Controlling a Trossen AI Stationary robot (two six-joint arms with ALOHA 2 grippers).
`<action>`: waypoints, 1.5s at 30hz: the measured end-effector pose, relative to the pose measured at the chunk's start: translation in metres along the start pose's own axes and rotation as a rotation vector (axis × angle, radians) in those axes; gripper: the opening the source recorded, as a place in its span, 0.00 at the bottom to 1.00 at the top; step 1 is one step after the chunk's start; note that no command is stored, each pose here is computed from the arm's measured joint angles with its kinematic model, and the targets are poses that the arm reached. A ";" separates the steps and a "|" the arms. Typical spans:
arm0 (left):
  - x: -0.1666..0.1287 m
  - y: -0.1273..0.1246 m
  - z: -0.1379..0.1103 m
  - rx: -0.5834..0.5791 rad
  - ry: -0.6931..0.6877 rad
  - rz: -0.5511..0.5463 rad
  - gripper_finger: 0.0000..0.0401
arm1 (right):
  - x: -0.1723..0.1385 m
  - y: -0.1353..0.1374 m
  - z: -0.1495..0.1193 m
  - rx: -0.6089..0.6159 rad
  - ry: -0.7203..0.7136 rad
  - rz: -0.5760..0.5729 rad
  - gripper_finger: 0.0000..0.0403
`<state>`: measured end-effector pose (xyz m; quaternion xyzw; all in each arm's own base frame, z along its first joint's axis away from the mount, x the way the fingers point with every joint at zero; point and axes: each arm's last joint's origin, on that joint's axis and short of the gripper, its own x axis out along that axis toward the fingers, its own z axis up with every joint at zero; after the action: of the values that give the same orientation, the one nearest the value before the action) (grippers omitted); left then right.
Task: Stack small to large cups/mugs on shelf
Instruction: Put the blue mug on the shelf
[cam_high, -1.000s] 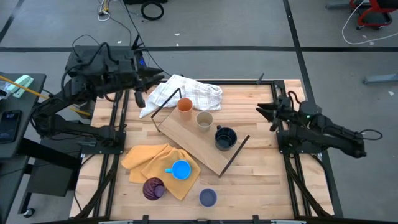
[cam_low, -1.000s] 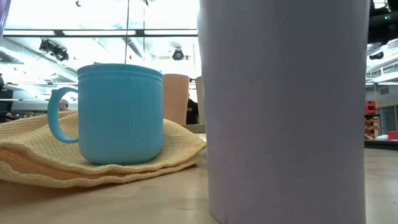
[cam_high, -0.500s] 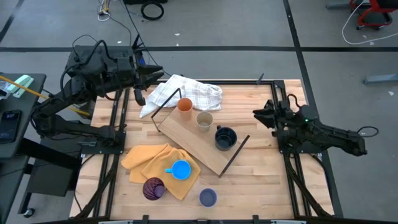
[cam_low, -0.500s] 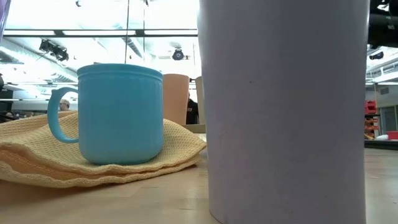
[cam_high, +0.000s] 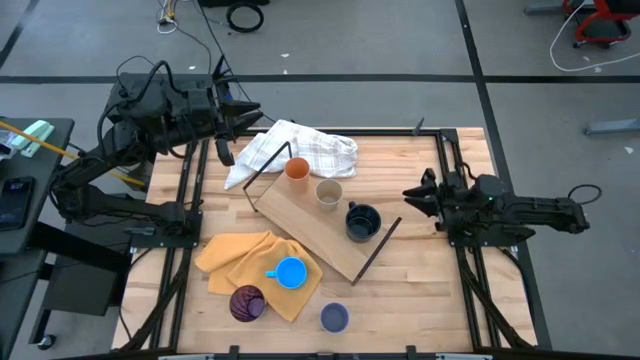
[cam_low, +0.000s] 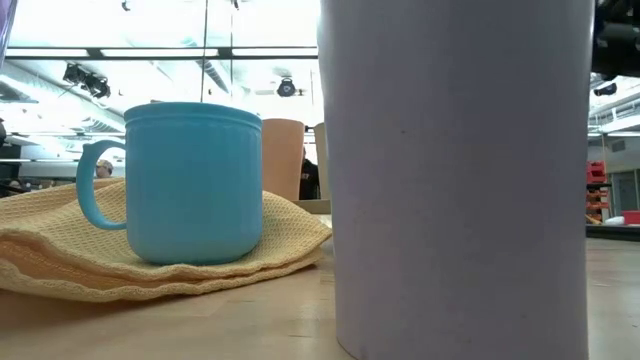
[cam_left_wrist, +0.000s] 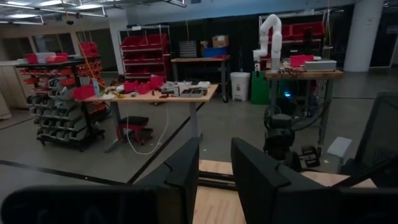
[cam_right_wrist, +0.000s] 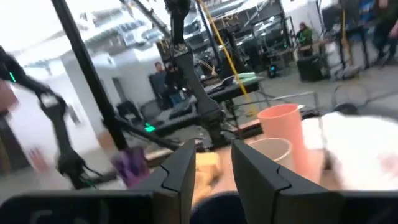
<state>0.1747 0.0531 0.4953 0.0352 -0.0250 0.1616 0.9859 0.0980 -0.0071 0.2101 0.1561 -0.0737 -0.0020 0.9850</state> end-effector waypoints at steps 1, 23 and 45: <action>0.000 0.000 0.000 0.000 0.000 0.000 0.26 | 0.000 0.000 -0.002 -0.028 0.018 -0.006 0.28; 0.000 0.000 0.000 0.009 0.003 0.000 0.26 | -0.002 -0.008 -0.020 -0.219 0.206 -0.091 0.28; 0.000 0.000 -0.001 0.009 0.009 -0.001 0.26 | -0.004 -0.013 -0.024 -0.249 0.242 -0.189 0.04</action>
<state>0.1748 0.0531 0.4944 0.0391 -0.0196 0.1614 0.9859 0.0977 -0.0120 0.1834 0.0386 0.0610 -0.0850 0.9938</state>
